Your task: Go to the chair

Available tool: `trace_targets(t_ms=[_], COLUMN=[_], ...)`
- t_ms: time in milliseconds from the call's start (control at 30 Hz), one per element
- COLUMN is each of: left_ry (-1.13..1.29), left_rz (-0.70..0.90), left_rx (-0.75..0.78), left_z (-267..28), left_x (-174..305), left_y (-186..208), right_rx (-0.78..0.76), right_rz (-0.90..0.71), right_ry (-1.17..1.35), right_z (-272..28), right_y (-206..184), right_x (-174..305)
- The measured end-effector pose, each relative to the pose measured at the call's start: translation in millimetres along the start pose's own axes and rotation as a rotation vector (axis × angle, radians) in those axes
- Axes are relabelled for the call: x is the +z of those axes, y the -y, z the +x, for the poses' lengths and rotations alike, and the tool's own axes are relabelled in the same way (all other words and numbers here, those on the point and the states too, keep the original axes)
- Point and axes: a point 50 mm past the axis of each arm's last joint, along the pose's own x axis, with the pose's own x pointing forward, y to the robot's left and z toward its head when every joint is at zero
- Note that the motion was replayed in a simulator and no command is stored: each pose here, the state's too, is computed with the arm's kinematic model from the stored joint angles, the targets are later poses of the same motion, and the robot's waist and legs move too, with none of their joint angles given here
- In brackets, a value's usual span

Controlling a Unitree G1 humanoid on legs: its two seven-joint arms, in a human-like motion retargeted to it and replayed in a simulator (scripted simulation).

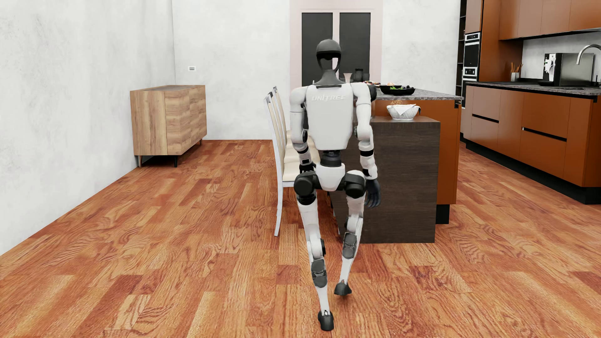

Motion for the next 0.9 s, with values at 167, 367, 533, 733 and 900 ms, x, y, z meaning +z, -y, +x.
trace_targets(t_ms=[167, 367, 533, 733, 900], left_ry=[0.2, -0.113, -0.359, -0.612, -0.501], left_rz=[0.033, -0.066, 0.03, -0.302, -0.243], left_rx=[-0.019, -0.224, -0.497, -0.438, -0.498], left_z=[-5, -32, -76, -119, -121], left_x=[45, -11, -88, -123, -99], left_y=[-2, 77, 130, 148, 160], right_rx=[-0.059, -0.221, -0.313, -0.504, -0.493], right_rz=[0.048, 0.197, 0.133, 0.014, -0.024], right_ry=[-0.016, -0.116, 0.034, 0.466, 0.603], right_z=[-2, 0, 6, -26, -41], right_y=[11, 48, 82, 137, 131], right_x=[-9, -24, 21, 120, 159])
